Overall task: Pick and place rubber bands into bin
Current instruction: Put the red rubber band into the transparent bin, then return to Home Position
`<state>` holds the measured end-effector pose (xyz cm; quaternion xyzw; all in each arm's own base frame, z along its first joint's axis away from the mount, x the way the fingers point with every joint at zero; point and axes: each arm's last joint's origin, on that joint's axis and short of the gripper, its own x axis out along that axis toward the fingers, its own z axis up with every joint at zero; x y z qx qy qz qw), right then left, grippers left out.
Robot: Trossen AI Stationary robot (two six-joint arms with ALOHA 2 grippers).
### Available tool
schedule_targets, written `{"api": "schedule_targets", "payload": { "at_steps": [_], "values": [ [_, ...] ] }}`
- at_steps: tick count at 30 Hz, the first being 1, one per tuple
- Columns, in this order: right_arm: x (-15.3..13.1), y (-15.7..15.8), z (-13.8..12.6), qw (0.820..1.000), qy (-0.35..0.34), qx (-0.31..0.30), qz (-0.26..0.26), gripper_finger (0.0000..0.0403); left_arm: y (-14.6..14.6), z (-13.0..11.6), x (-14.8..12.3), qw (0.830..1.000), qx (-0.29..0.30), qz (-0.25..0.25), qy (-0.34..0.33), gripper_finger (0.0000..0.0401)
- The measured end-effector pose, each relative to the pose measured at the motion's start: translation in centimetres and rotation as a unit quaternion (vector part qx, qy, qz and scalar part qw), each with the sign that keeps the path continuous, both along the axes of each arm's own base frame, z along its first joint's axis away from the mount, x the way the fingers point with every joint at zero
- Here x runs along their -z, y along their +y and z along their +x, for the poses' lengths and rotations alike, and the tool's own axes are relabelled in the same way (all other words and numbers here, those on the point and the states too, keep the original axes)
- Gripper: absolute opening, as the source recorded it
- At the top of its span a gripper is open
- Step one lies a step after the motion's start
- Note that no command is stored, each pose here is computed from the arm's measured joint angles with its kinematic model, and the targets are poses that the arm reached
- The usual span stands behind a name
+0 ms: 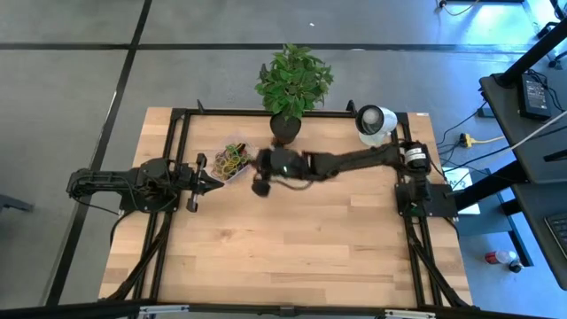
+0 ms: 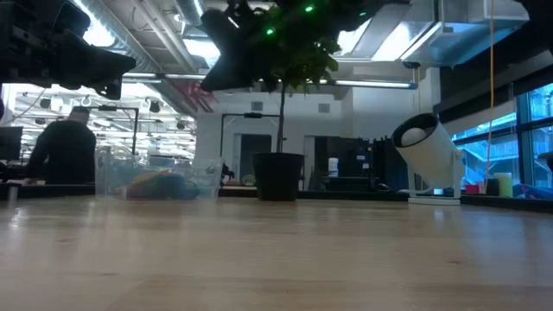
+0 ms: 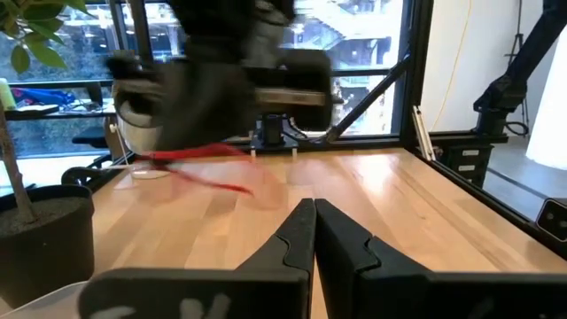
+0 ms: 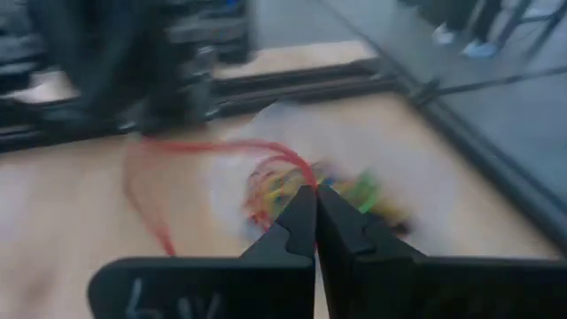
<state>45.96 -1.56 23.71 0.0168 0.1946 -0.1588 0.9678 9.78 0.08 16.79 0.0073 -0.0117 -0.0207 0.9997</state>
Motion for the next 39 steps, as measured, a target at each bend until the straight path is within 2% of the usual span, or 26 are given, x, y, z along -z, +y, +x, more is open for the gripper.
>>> {"api": "schedule_targets", "payload": {
  "at_steps": [2, 6, 11, 20, 27, 31, 39],
  "values": [
    [-0.6, -1.6, 0.5, 1.000, -0.002, 0.009, -0.020, 0.0001, 0.0, 0.0, 0.0, 1.000, 0.000, 0.000, 0.000, 0.0004],
    [-1.5, -4.6, 1.1, 1.000, -0.023, 0.011, -0.014, 0.0001, 0.0, 0.0, 0.0, 1.000, 0.000, 0.000, 0.000, 0.0004],
    [0.6, -7.1, 1.7, 1.000, -0.016, -0.008, 0.007, 0.0002, 0.0, 0.0, 0.0, 1.000, 0.000, 0.000, 0.000, 0.0004],
    [4.1, -8.0, 3.5, 0.997, -0.066, -0.030, 0.008, 0.0004, 0.0, 0.0, 0.0, 1.000, 0.000, 0.000, 0.000, 0.0004],
    [6.0, -8.1, 4.0, 0.997, -0.066, -0.029, 0.009, 0.0007, 0.0, 0.0, 0.0, 1.000, 0.000, 0.000, 0.000, 0.0004],
    [6.0, -8.6, 3.9, 0.997, -0.067, -0.024, 0.009, 0.0033, 0.0, 0.0, 0.0, 1.000, 0.000, 0.000, 0.000, 0.0004],
    [6.0, -9.7, 3.7, 0.997, -0.071, -0.007, 0.022, 0.0133, 0.0, 0.0, 0.0, 1.000, 0.000, 0.000, 0.000, 0.0004]
  ]
}}
